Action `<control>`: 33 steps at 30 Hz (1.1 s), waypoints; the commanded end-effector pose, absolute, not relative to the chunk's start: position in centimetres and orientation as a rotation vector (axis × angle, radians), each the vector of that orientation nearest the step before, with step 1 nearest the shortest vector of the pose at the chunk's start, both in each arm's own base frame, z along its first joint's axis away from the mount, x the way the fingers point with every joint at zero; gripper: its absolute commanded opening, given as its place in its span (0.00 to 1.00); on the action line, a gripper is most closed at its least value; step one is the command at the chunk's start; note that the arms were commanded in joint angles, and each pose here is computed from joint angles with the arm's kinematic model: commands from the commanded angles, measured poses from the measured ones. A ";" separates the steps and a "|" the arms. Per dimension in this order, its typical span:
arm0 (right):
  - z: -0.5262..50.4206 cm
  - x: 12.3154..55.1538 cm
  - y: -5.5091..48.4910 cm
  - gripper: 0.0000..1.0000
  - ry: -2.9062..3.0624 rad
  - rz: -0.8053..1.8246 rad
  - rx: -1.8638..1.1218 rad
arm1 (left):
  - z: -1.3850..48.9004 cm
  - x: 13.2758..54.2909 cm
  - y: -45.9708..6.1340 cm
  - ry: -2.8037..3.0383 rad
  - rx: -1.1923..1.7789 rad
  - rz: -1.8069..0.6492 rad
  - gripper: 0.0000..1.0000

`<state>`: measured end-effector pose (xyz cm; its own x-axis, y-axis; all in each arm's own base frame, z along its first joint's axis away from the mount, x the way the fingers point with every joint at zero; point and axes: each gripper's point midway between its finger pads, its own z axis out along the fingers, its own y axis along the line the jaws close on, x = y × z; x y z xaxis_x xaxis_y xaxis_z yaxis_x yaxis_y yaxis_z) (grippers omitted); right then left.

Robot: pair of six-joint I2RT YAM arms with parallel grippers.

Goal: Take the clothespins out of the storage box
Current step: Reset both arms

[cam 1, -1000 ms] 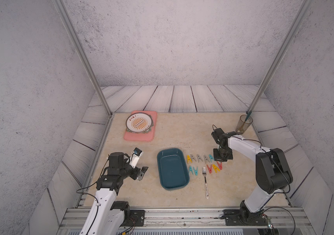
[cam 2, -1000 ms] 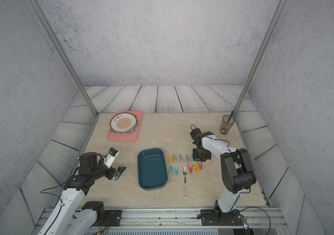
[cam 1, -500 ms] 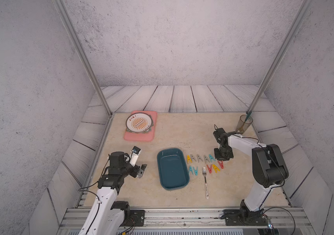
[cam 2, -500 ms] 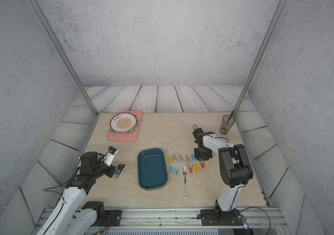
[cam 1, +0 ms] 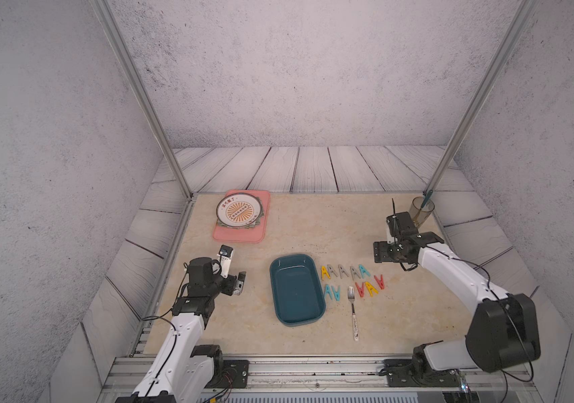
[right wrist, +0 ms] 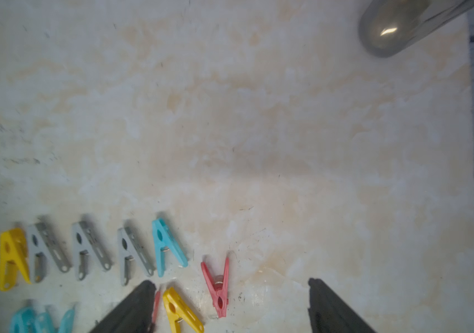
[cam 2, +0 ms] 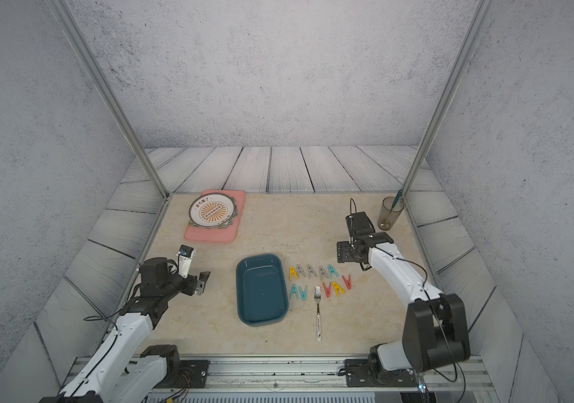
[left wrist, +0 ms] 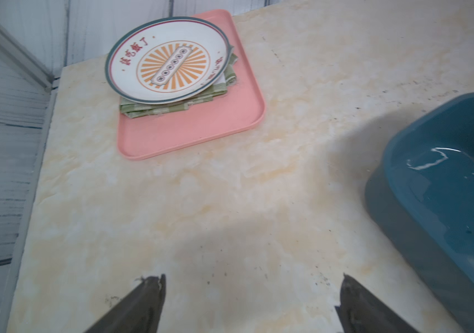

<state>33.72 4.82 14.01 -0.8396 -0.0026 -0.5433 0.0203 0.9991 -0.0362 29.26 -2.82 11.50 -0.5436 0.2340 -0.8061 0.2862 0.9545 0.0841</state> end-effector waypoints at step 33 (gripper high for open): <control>9.9 40.0 0.0 0.99 2.001 -0.054 -0.006 | 10.2 39.2 -1.4 1.890 0.158 -0.049 0.98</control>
